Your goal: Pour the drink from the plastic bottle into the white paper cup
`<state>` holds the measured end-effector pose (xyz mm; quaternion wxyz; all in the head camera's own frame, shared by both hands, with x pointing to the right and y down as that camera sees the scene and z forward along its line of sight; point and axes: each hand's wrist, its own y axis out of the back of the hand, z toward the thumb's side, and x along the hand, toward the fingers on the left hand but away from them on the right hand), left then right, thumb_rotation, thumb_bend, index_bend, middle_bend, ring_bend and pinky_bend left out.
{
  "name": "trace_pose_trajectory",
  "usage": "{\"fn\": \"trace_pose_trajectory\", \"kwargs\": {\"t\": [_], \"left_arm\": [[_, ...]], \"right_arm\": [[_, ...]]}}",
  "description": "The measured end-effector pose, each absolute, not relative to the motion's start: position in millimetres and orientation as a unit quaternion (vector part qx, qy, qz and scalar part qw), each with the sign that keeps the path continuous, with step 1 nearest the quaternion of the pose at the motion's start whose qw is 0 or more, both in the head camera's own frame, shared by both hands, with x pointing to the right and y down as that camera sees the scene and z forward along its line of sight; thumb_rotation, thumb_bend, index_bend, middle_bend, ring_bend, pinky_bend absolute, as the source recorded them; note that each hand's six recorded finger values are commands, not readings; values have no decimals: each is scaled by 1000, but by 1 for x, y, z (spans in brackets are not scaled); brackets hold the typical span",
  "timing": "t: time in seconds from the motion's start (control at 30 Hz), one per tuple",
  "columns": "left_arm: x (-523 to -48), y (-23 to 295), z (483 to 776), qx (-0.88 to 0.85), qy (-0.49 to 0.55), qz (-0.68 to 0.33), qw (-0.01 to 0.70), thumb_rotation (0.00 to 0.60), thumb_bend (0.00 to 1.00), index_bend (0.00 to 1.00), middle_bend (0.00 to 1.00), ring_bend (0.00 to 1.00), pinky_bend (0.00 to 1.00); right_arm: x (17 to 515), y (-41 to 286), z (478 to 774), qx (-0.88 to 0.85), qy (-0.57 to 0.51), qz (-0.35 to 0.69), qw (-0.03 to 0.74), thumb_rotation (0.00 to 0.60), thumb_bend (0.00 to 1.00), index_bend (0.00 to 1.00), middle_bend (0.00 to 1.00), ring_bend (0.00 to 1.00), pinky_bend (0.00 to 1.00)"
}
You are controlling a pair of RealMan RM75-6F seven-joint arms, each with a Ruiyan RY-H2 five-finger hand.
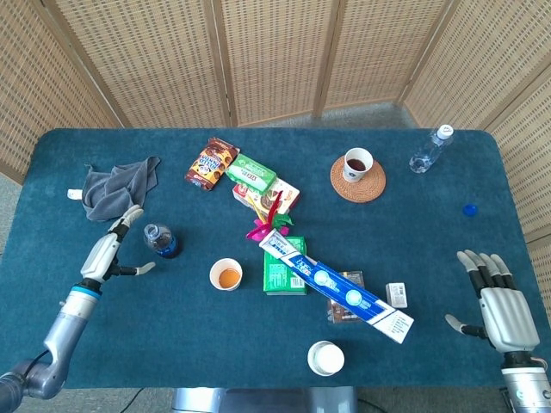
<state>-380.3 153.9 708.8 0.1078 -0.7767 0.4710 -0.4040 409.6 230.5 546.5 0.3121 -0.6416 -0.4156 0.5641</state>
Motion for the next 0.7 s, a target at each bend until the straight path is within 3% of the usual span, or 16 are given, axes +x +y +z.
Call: {"fn": "trace_pose_trajectory", "kwargs": {"t": [0.7], "left_arm": [[-358,148,720,-783,476,-387,98,600,221,0,0,0,0]], "right_arm": [[411,230,548,-644,-418,564,305,592,0,0,0,0,0]]}}
